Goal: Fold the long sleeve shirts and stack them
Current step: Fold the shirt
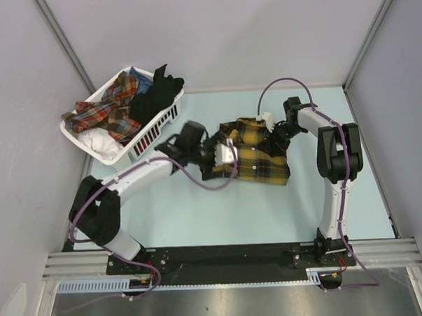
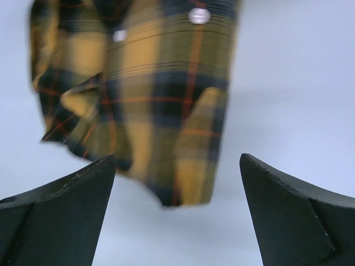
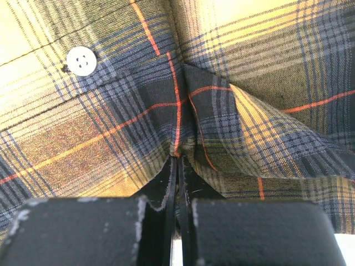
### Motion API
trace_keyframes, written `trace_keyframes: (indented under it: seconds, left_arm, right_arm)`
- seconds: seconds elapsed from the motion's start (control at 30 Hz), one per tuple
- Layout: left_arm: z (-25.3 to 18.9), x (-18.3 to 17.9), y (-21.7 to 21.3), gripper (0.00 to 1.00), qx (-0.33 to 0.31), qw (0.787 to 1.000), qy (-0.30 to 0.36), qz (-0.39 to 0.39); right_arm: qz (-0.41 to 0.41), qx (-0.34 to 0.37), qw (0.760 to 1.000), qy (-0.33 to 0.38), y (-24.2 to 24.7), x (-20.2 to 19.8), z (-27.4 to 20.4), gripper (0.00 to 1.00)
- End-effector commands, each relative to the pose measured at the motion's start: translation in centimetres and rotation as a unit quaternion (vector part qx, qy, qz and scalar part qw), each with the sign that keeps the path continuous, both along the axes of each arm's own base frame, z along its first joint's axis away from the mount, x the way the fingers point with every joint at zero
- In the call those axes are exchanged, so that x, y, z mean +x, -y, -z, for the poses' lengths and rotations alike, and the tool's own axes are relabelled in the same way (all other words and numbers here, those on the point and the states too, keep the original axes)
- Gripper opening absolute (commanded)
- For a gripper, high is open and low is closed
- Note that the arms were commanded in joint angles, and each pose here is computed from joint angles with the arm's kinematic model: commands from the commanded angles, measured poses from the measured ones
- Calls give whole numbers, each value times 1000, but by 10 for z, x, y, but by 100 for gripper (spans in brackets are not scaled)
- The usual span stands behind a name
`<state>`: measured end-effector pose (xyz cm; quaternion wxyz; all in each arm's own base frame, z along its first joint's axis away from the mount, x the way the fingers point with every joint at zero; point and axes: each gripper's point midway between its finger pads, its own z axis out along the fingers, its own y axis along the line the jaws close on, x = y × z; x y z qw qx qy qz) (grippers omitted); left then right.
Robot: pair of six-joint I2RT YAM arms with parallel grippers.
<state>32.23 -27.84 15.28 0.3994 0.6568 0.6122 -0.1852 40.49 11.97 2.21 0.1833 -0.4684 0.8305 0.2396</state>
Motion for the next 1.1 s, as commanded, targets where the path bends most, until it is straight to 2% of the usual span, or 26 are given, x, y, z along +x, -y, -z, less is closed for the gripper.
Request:
trace_keyframes:
  seconds: [0.0, 0.13, 0.2, 0.23, 0.27, 0.33, 0.37, 0.4, 0.47, 0.53, 0.6, 0.67, 0.7, 0.73, 0.77, 0.83, 0.87, 0.9, 0.93, 0.97, 1.07]
  left_arm:
    - [35, 10, 20, 99, 43, 991, 124, 28]
    - [72, 11, 26, 99, 100, 980, 163, 47]
    - [96, 8, 25, 91, 135, 976, 161, 54]
    - [100, 6, 26, 85, 139, 976, 156, 56]
    - [103, 1, 24, 68, 145, 977, 144, 60]
    - [95, -12, 25, 45, 130, 981, 124, 72]
    - [101, -27, 18, 22, 143, 981, 99, 82]
    - [89, -35, 16, 15, 135, 982, 100, 86]
    - [93, -69, 5, 8, 142, 981, 65, 118]
    - [76, -95, 3, 5, 123, 981, 53, 140]
    - [75, -130, -6, 3, 135, 976, 13, 171]
    - [62, -159, -10, 2, 125, 974, -12, 190]
    - [58, -163, -10, 7, 123, 975, -15, 187]
    - [56, -163, -12, 17, 123, 976, -21, 177]
    - [52, -164, -15, 44, 130, 975, -28, 179]
    - [41, -163, -19, 57, 123, 972, -43, 194]
    - [26, -166, -21, 63, 120, 971, -60, 200]
    - [16, -170, -19, 64, 105, 969, -78, 211]
    - [8, -163, -23, 73, 98, 967, -81, 219]
    - [-10, -160, -20, 76, 89, 967, -95, 221]
    - [-25, -138, -1, 78, 66, 968, -133, 201]
  right_arm:
    - [3, -35, 999, 17, 7, 4, 16, 0]
    - [-5, -46, 999, 21, 5, 1, 20, 0]
    - [-19, -48, 998, 26, 0, -1, 20, 0]
    - [-25, -51, 998, 26, -1, -4, 22, 0]
    - [-35, -52, 998, 31, -6, -5, 22, 0]
    - [-48, -57, 997, 38, -9, -9, 19, 0]
    - [-57, -57, 996, 30, -13, -19, 20, 0]
    - [-61, -57, 996, 28, -15, -24, 18, 0]
    - [-71, -49, 996, 16, -17, -45, 11, 0]
    - [-85, -38, 995, 21, -24, -62, -3, 0]
    - [-105, -31, 994, 0, -31, -94, -3, 0]
    - [-115, -9, 993, 3, -41, -114, -18, 0]
    - [-123, -6, 992, -10, -43, -129, -16, 0]
    - [-134, 0, 991, -12, -49, -139, -19, 0]
    - [-136, 4, 991, -5, -49, -144, -27, 1]
    - [-129, 18, 991, -5, -50, -145, -36, 10]
    - [-125, 23, 992, -12, -49, -148, -43, 19]
    - [-117, 31, 993, -11, -49, -145, -52, 24]
    - [-112, 49, 993, 0, -53, -135, -68, 29]
    - [-97, 56, 994, -6, -49, -131, -78, 36]
    - [-58, 96, 994, -9, -49, -109, -112, 39]
